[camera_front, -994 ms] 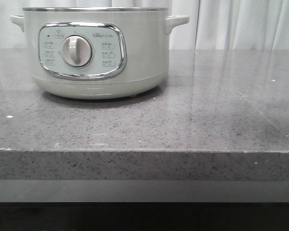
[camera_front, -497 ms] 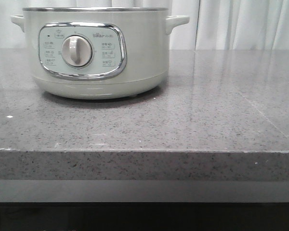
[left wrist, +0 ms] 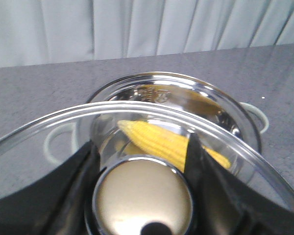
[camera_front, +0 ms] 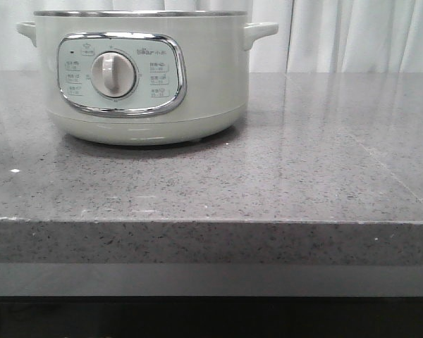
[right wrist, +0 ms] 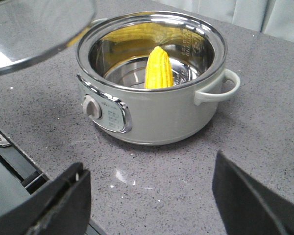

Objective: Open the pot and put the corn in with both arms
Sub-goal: 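Lower the glass lid back onto the pot with the left gripper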

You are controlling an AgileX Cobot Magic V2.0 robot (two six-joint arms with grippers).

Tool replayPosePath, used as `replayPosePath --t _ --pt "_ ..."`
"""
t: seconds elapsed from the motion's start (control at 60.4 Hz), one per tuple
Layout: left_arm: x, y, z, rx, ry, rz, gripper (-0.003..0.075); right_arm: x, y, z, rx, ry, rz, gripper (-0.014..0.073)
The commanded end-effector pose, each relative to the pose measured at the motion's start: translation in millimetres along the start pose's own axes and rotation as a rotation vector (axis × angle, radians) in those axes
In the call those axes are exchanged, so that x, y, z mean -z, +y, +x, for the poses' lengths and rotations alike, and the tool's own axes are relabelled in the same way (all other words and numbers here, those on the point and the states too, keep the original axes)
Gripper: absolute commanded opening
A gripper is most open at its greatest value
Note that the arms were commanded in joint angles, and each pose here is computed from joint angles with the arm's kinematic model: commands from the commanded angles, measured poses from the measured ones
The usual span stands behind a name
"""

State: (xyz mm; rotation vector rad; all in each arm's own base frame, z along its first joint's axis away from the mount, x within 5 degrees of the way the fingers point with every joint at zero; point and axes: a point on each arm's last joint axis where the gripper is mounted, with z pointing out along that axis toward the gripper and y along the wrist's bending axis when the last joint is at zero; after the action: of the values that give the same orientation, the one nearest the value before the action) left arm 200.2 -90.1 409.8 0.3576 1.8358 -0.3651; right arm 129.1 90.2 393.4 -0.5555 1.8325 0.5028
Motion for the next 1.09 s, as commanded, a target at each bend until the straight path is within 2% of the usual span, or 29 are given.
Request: replayPosePath --t 0.0,0.348,0.58,1.076 --pt "-1 -11 -38 -0.001 -0.231 0.042 0.0261 7 1 -14 -0.003 -0.099 0.004 0.054" --pt "-66 -21 -57 -0.003 -0.234 0.066 0.0261 7 1 -14 -0.003 -0.099 0.004 0.054" --pt "-97 -28 -66 -0.003 -0.289 0.076 0.0261 7 1 -14 -0.003 -0.099 0.004 0.054" --pt "-145 -28 -54 -0.006 -0.264 0.065 0.0261 7 1 -14 -0.003 -0.099 0.004 0.054"
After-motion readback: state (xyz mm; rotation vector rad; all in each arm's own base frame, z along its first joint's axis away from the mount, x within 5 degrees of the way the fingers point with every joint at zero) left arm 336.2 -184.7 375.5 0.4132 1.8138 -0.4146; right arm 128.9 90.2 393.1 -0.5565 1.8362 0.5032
